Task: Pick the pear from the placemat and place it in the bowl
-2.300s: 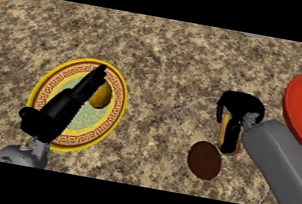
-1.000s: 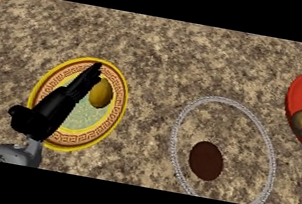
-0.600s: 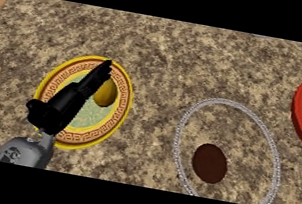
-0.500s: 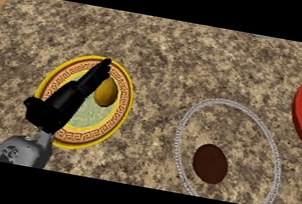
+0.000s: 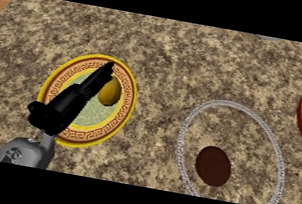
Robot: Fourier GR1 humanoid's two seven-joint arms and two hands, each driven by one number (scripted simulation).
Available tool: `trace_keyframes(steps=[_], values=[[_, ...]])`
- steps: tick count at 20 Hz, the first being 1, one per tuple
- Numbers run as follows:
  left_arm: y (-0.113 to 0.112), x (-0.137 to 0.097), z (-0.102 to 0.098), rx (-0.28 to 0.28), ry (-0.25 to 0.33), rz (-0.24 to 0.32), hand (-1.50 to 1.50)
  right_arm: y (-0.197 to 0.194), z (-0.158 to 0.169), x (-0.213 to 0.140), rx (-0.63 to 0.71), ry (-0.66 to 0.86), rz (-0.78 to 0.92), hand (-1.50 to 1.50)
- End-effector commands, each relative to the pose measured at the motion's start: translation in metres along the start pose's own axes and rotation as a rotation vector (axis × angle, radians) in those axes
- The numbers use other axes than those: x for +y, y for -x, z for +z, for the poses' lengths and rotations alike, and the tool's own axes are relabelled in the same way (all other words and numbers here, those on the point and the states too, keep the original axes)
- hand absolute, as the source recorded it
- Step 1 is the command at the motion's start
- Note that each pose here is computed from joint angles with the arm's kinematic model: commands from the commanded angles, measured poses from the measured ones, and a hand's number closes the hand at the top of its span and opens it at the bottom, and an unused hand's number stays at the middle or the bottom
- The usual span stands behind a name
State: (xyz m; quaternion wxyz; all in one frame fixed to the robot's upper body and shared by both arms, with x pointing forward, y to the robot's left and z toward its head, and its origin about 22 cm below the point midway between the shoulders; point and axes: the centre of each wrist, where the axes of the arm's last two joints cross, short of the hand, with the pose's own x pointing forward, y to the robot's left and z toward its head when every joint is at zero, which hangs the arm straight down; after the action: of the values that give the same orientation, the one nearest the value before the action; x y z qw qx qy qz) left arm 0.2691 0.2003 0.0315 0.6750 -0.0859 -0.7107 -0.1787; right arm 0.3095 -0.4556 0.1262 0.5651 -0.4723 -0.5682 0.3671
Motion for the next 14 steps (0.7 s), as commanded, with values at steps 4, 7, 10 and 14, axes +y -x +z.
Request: trace_keyframes(steps=[4,7,10,14], values=[[-0.018,-0.001,-0.012,0.005,0.005,0.014,0.0,0.032,-0.02,0.004,-0.032,-0.174,-0.177,-1.5],[-0.004,0.006,0.018,0.014,0.022,0.01,0.0,0.029,-0.027,0.017,-0.096,-0.112,-0.24,-1.5],[-0.011,0.0,0.006,0.006,-0.002,0.01,0.0,0.012,-0.049,-0.004,-0.084,-0.028,-0.29,-1.5],[-0.002,0.001,0.004,0.009,-0.004,0.014,0.0,0.05,-0.03,-0.014,-0.01,0.097,-0.434,-1.5]])
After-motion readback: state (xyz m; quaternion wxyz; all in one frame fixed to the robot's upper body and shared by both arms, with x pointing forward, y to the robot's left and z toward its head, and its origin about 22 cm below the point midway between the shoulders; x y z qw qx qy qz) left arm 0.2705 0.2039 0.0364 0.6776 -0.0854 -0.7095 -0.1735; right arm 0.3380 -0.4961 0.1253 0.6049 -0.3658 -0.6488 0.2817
